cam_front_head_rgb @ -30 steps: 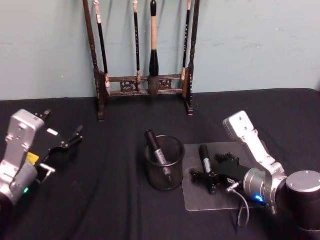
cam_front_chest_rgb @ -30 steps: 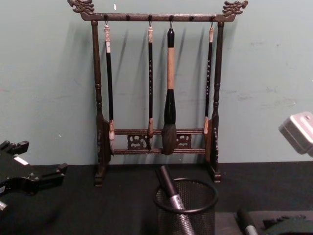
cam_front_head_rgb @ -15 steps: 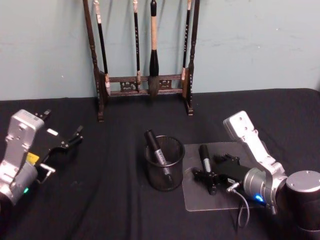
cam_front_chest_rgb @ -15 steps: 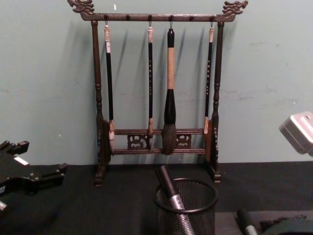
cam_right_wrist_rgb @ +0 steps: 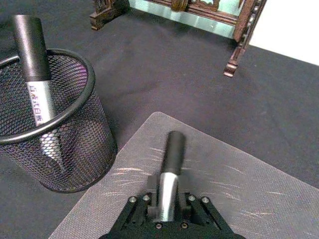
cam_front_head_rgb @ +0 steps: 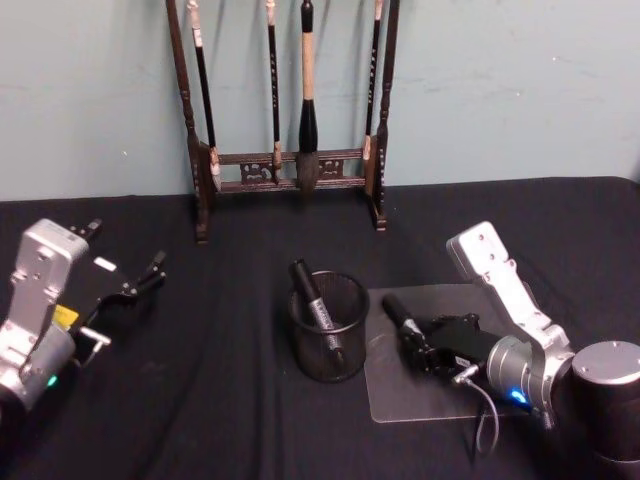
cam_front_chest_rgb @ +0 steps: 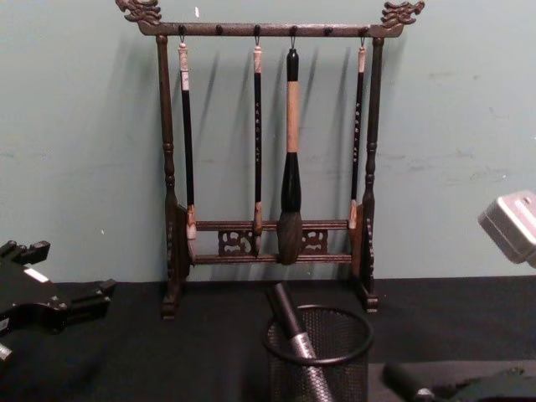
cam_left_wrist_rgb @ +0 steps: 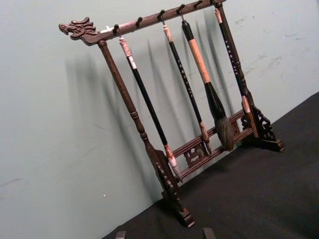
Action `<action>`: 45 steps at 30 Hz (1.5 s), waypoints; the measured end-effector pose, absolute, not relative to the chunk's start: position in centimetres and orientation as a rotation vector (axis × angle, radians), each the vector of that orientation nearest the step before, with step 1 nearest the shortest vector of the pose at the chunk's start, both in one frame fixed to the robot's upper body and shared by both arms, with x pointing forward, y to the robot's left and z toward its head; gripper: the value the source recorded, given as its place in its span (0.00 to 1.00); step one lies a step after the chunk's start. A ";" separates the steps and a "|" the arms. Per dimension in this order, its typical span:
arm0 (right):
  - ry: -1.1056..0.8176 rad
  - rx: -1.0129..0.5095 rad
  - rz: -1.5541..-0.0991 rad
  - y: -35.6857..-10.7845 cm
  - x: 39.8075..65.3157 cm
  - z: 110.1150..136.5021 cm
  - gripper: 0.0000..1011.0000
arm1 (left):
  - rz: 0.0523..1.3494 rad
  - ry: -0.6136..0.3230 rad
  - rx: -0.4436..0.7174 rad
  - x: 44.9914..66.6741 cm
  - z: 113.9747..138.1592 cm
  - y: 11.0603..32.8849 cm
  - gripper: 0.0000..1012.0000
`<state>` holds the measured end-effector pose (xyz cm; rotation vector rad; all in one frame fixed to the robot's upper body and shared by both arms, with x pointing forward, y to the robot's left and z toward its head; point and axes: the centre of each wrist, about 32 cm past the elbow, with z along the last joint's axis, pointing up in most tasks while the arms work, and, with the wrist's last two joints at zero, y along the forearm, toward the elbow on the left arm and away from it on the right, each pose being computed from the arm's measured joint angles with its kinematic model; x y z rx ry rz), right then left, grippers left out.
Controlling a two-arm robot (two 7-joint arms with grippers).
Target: Pick up the water-based marker from the table and place it into the pen holder.
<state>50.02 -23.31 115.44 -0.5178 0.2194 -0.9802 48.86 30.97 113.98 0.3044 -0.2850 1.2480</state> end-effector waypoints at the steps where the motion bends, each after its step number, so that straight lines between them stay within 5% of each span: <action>1: 0.219 -0.518 -0.980 -23.3 50.0 115.4 0.24 | 1.248 -0.285 0.305 48.9 114.0 31.0 0.99; 14: 0.212 -0.464 -0.982 -23.7 50.0 115.8 0.19 | 1.248 -0.285 0.304 48.9 114.0 31.0 0.99; 30: 0.056 -0.045 -0.966 -25.3 50.1 118.2 0.19 | 1.248 -0.285 0.304 48.9 114.0 31.0 0.99; 45: 0.001 0.165 -0.873 -22.7 52.2 119.0 0.19 | 1.248 -0.285 0.305 48.9 114.0 31.0 0.99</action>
